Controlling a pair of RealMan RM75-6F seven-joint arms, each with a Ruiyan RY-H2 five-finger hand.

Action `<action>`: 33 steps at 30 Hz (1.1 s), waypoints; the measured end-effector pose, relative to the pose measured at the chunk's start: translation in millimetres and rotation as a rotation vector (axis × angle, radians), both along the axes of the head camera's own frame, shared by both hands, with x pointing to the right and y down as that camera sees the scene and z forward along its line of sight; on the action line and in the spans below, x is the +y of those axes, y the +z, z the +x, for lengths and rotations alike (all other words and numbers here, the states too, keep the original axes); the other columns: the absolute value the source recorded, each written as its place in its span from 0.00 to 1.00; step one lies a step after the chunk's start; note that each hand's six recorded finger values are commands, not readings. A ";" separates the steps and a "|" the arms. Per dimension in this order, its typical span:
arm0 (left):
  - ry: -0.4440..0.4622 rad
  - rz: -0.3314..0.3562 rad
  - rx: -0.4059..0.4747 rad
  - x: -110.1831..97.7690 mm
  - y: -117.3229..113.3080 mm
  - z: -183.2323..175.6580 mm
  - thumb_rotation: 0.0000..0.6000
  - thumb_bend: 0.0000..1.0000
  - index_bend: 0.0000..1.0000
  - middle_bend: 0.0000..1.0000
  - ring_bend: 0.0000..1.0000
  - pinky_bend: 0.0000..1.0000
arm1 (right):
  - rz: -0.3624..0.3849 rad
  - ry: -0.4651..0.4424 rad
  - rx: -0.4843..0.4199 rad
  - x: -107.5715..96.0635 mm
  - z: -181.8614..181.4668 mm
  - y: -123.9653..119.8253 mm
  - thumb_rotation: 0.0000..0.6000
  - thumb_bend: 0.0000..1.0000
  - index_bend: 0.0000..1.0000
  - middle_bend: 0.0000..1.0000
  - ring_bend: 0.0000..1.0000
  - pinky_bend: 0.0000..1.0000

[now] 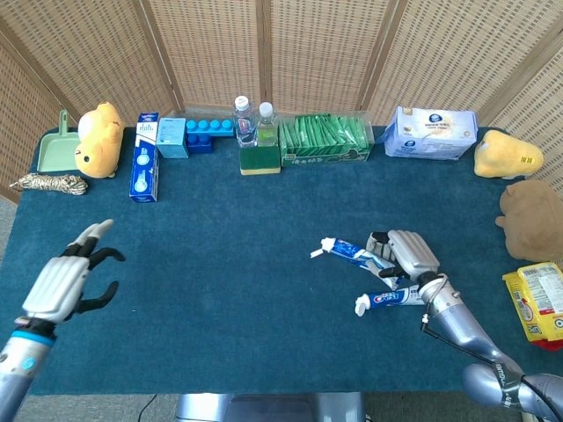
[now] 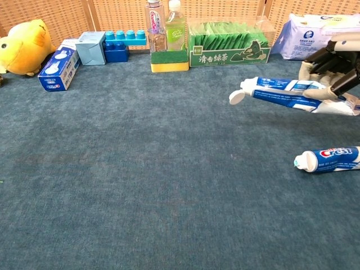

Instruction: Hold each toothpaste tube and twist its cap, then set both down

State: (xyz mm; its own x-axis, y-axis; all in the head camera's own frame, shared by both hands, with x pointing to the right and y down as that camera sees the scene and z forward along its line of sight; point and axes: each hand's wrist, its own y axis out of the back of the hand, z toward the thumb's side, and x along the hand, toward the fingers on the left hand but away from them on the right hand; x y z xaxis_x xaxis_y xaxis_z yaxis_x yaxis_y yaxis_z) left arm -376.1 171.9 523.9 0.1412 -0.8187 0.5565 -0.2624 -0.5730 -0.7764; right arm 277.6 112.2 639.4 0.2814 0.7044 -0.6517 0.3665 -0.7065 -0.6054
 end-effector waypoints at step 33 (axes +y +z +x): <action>-0.114 0.049 -0.077 16.1 9.0 -35.0 1.00 0.37 0.30 0.03 0.00 0.13 | 0.090 0.002 0.107 -2.0 49.2 0.6 0.50 0.38 0.14 0.19 0.06 0.16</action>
